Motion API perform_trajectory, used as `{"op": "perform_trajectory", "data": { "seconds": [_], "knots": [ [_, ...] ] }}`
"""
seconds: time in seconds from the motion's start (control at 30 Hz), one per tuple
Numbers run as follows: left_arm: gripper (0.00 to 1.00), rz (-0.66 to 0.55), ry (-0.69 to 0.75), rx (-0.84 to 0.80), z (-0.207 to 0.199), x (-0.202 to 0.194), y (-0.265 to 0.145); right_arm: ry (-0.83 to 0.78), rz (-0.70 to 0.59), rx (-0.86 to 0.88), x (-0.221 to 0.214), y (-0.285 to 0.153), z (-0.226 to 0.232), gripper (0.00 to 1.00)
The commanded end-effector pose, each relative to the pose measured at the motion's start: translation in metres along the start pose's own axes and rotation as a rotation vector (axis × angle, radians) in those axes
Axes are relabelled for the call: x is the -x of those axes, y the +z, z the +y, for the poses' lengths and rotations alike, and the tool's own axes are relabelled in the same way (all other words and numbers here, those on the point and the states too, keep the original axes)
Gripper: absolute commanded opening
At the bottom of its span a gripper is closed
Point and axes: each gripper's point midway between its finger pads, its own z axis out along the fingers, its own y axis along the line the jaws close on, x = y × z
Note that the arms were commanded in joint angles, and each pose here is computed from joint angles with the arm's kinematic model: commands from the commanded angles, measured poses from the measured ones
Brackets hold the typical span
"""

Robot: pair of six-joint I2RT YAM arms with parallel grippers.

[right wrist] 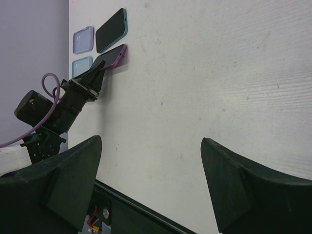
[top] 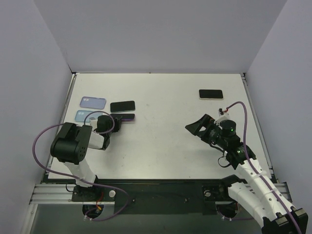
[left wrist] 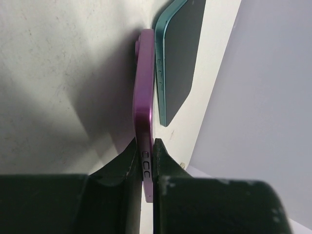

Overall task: Take the phone out of the phone case
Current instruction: Place the phone at the center of the board, then pick up the phone at the center of the board.

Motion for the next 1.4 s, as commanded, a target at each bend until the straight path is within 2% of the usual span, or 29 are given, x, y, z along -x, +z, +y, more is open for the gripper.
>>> {"op": "perform_trajectory", "data": {
  "seconds": [0.0, 0.03, 0.07, 0.13, 0.3, 0.47, 0.53, 0.57, 0.67, 0.7, 0.73, 0.77, 0.8, 0.83, 0.9, 1.07, 1.17, 1.2, 1.23, 1.27, 1.33, 1.37],
  "knots": [
    [0.17, -0.004, -0.01, 0.001, -0.002, 0.003, 0.007, 0.007, -0.009, 0.014, 0.001, -0.001, 0.001, 0.77],
    [0.22, 0.002, -0.017, 0.013, 0.001, 0.003, 0.008, 0.006, -0.008, 0.011, 0.001, 0.0, 0.0, 0.77],
    [0.33, 0.008, -0.016, 0.027, 0.005, 0.002, 0.008, 0.008, -0.006, 0.009, 0.0, 0.0, -0.001, 0.77],
    [0.44, 0.014, -0.01, 0.051, 0.01, 0.002, 0.007, 0.009, -0.004, 0.006, 0.0, 0.001, -0.002, 0.77],
    [0.5, 0.029, 0.023, 0.082, 0.005, 0.005, 0.001, 0.011, 0.0, 0.011, 0.0, 0.002, 0.0, 0.77],
    [0.53, 0.085, 0.007, 0.253, 0.021, 0.001, -0.004, 0.013, -0.005, 0.019, 0.002, 0.002, 0.002, 0.77],
    [0.58, 0.107, -0.005, 0.313, 0.025, -0.002, -0.007, 0.019, -0.003, 0.017, 0.001, 0.003, 0.001, 0.77],
    [0.64, 0.124, -0.008, 0.327, 0.025, -0.005, -0.008, 0.02, -0.004, 0.018, 0.0, 0.003, 0.0, 0.77],
    [0.65, 0.141, -0.023, 0.342, 0.021, -0.006, -0.011, 0.024, -0.004, 0.021, 0.0, 0.003, 0.001, 0.77],
    [0.78, 0.141, -0.013, 0.364, 0.022, -0.005, -0.013, 0.026, -0.002, 0.025, -0.001, 0.002, 0.001, 0.77],
    [0.79, 0.139, -0.005, 0.373, 0.02, -0.005, -0.015, 0.026, -0.002, 0.025, -0.001, 0.002, 0.001, 0.77],
    [0.8, 0.115, 0.01, 0.463, 0.03, 0.0, -0.022, 0.025, -0.004, 0.028, 0.0, 0.001, 0.002, 0.77],
    [0.82, 0.098, 0.022, 0.458, 0.015, 0.002, -0.021, 0.026, -0.004, 0.028, -0.001, 0.001, 0.002, 0.76],
    [0.84, 0.092, 0.036, 0.53, 0.026, 0.005, -0.029, 0.026, -0.008, 0.03, 0.0, 0.0, 0.003, 0.77],
    [0.84, 0.095, 0.038, 0.563, 0.023, 0.008, -0.037, 0.028, -0.01, 0.028, 0.001, 0.0, 0.002, 0.77],
    [0.85, 0.096, 0.078, 0.541, 0.001, 0.011, -0.06, 0.03, -0.011, 0.02, 0.002, 0.001, 0.001, 0.76],
    [0.84, 0.11, 0.22, 0.452, -0.024, 0.008, -0.069, 0.036, -0.005, -0.024, 0.003, 0.007, -0.006, 0.76],
    [0.84, 0.121, 0.287, 0.376, -0.043, 0.002, -0.073, 0.035, -0.009, -0.04, 0.005, 0.008, -0.008, 0.75],
    [0.84, 0.142, 0.4, 0.322, -0.053, -0.002, -0.075, 0.032, -0.008, -0.061, 0.009, 0.012, -0.009, 0.75],
    [0.82, 0.184, 0.526, 0.187, -0.079, -0.018, -0.078, 0.03, -0.014, -0.081, 0.012, 0.015, -0.012, 0.75],
    [0.8, 0.251, 0.657, 0.058, -0.108, -0.044, -0.086, 0.044, 0.009, -0.17, 0.016, 0.026, -0.028, 0.75],
    [0.79, 0.285, 0.768, 0.019, -0.111, -0.053, -0.088, 0.059, -0.009, -0.19, 0.026, 0.029, -0.03, 0.74]
  ]
}}
